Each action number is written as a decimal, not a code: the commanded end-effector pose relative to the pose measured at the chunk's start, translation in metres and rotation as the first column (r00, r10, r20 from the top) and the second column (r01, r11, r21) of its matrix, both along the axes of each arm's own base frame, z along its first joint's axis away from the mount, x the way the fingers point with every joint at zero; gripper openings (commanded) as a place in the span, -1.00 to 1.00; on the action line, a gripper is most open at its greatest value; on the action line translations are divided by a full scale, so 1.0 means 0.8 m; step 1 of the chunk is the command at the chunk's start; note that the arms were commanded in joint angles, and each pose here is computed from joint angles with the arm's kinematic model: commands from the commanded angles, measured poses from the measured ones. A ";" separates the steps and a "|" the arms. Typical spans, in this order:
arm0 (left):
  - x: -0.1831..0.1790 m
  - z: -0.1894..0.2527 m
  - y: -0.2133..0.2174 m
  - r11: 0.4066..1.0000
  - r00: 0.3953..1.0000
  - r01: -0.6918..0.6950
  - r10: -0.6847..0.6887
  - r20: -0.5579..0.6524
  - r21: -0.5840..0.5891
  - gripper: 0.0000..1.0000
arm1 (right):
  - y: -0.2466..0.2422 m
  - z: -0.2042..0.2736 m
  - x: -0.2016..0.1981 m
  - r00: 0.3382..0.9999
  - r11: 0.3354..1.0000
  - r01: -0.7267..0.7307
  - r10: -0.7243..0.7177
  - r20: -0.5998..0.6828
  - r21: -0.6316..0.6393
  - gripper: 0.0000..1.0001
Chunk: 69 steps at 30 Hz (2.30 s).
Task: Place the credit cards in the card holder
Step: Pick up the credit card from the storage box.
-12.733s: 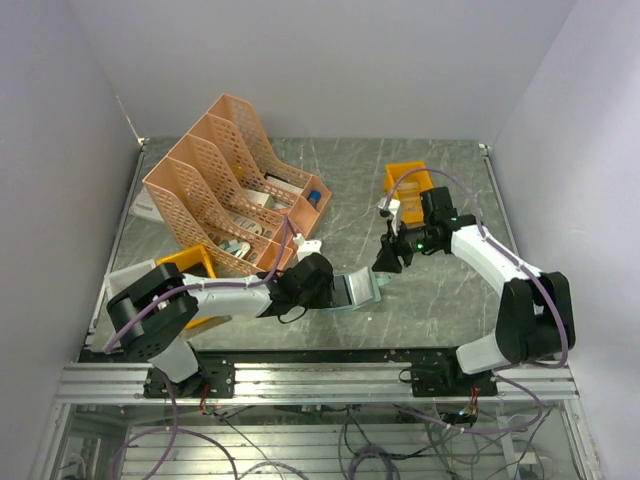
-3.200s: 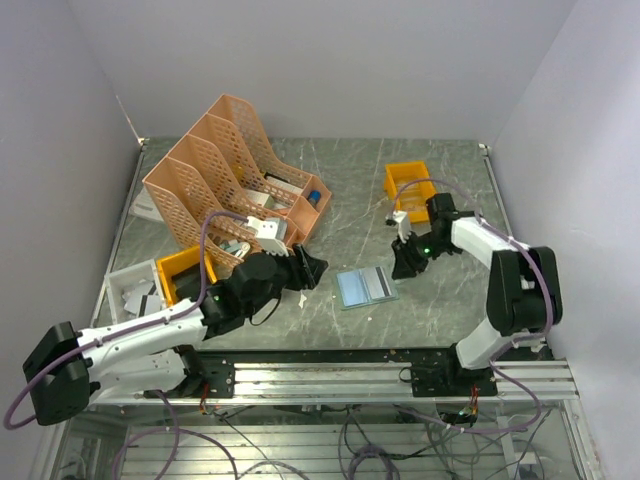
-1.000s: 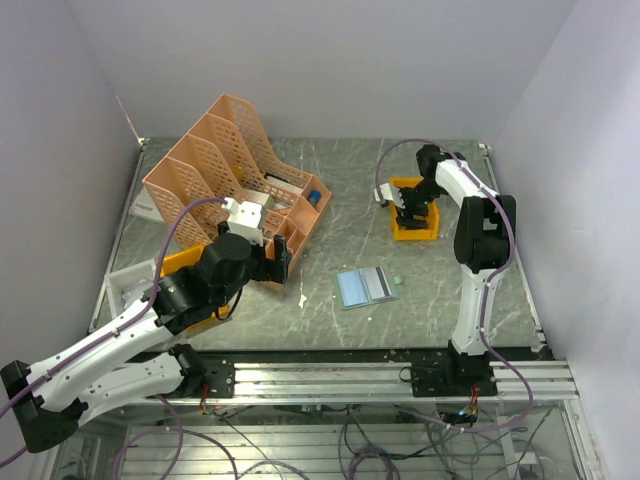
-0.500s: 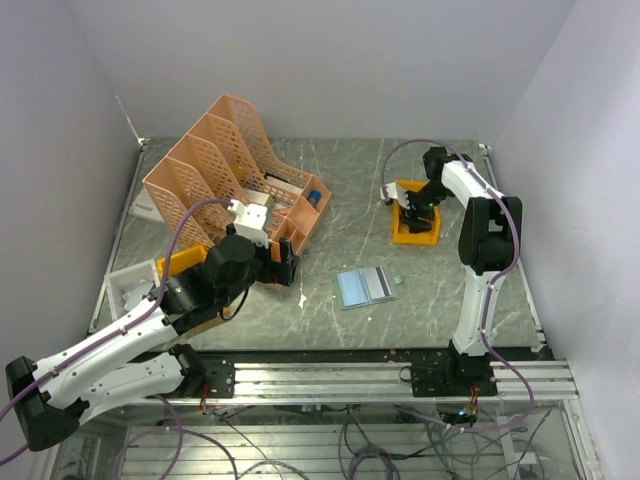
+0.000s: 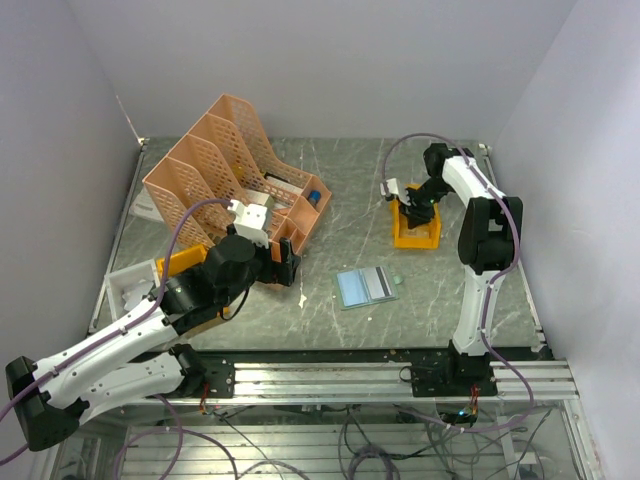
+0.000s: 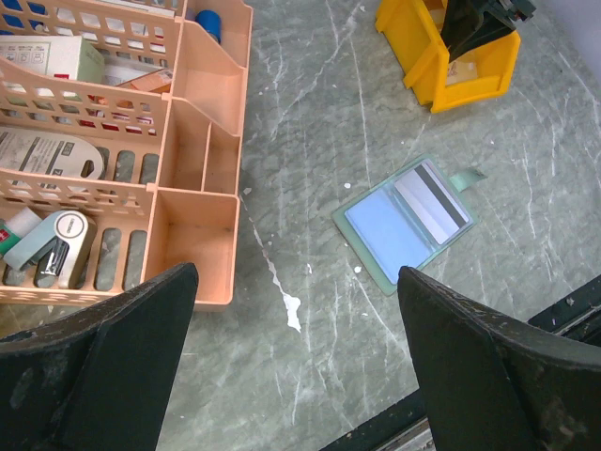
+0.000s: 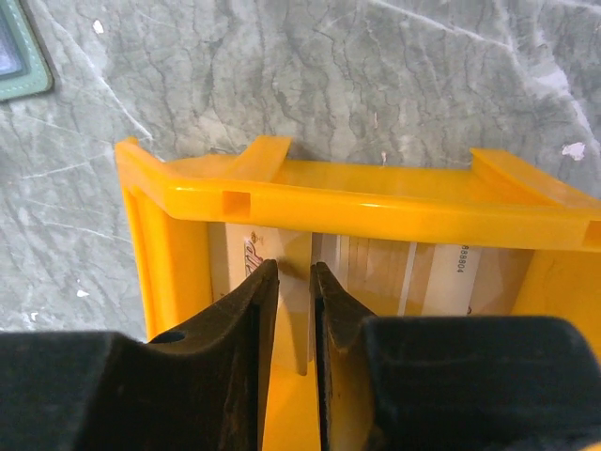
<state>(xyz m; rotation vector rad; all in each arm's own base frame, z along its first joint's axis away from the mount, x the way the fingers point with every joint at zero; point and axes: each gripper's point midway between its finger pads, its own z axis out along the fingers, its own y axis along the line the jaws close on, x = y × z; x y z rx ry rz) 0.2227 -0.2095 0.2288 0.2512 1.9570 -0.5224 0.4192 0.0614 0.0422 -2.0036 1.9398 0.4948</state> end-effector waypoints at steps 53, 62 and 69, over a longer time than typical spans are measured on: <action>0.003 0.013 -0.006 0.998 1.000 0.004 -0.003 0.020 -0.056 0.96 | -0.006 0.021 -0.060 0.982 0.994 0.090 -0.079 -0.170 0.061 -0.76; 0.003 0.010 -0.011 0.998 1.000 0.011 -0.010 0.014 -0.061 0.96 | -0.008 0.002 -0.063 0.975 0.995 0.092 -0.081 -0.208 0.047 -0.94; 0.003 0.010 -0.009 0.998 1.000 0.007 -0.006 0.014 -0.059 0.96 | -0.009 -0.008 -0.076 0.971 0.997 0.066 -0.055 -0.232 0.038 -0.87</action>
